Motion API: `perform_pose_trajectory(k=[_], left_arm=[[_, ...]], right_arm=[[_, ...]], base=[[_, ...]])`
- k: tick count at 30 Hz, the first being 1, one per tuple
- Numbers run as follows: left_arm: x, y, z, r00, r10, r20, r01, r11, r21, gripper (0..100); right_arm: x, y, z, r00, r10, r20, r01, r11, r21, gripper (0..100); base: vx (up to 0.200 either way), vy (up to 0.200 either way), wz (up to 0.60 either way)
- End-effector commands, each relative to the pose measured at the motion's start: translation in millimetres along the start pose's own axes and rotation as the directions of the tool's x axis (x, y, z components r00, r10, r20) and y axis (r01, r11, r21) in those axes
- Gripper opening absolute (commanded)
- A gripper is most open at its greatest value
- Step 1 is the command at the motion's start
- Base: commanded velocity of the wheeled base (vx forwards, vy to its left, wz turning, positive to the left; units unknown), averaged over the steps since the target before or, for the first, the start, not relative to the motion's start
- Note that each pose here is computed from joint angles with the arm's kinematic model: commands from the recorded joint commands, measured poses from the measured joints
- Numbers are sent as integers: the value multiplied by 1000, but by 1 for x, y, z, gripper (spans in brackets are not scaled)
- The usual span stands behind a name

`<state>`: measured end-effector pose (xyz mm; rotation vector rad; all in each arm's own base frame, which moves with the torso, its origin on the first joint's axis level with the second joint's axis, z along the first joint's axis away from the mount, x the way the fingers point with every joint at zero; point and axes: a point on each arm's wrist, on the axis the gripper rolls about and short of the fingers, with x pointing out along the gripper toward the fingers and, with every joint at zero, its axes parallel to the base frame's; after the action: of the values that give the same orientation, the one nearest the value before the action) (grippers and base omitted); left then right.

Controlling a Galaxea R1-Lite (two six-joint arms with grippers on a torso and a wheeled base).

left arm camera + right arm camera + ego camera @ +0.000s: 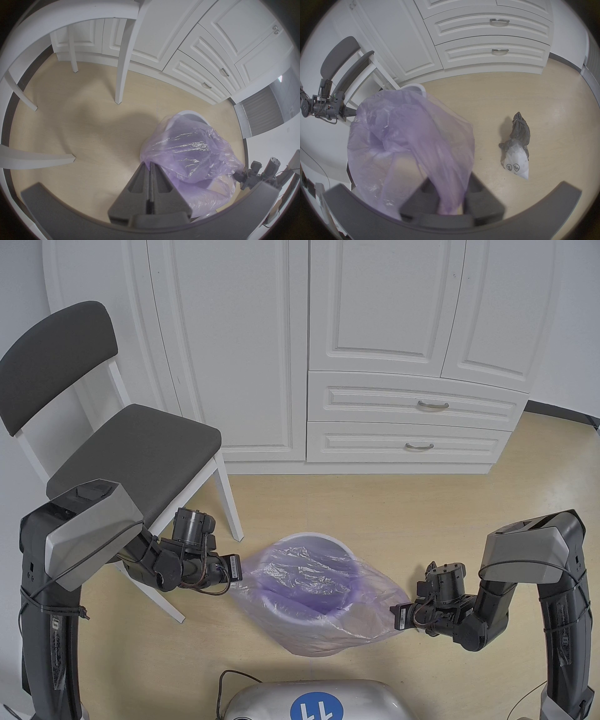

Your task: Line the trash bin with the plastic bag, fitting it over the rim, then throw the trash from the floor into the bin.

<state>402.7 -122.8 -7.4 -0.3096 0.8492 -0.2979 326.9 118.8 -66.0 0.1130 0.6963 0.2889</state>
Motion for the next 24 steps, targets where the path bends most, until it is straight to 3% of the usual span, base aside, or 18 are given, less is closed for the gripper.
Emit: perform_pose_trajectory(k=[1,4,10,19,22,24], left_arm=[[-5,-2,4,1000,-4,13,4,1000,1,0],[-17,-6,12,999,-12,43,12,1000,6,0],[-28,-9,18,998,-21,64,20,1000,10,0],[-24,-7,18,998,-15,63,15,1000,3,0],[-20,1,18,998,-4,60,5,1000,-9,0],[-18,2,16,999,-1,55,2,1000,-9,0]], right_arm=[[-1,1,-5,1000,1,-12,-1,1000,-3,100],[-19,2,4,1000,15,-4,-15,1000,-7,100],[-60,-4,14,993,121,-11,-121,988,-92,100],[-78,-25,6,981,189,-54,-195,967,-166,100],[-72,-41,-5,955,283,-91,-295,941,-167,100],[-68,-47,-7,939,338,-68,-345,926,-153,100]], base=[[0,0,0],[0,0,0],[0,0,0],[0,0,0],[0,0,0],[0,0,0]])
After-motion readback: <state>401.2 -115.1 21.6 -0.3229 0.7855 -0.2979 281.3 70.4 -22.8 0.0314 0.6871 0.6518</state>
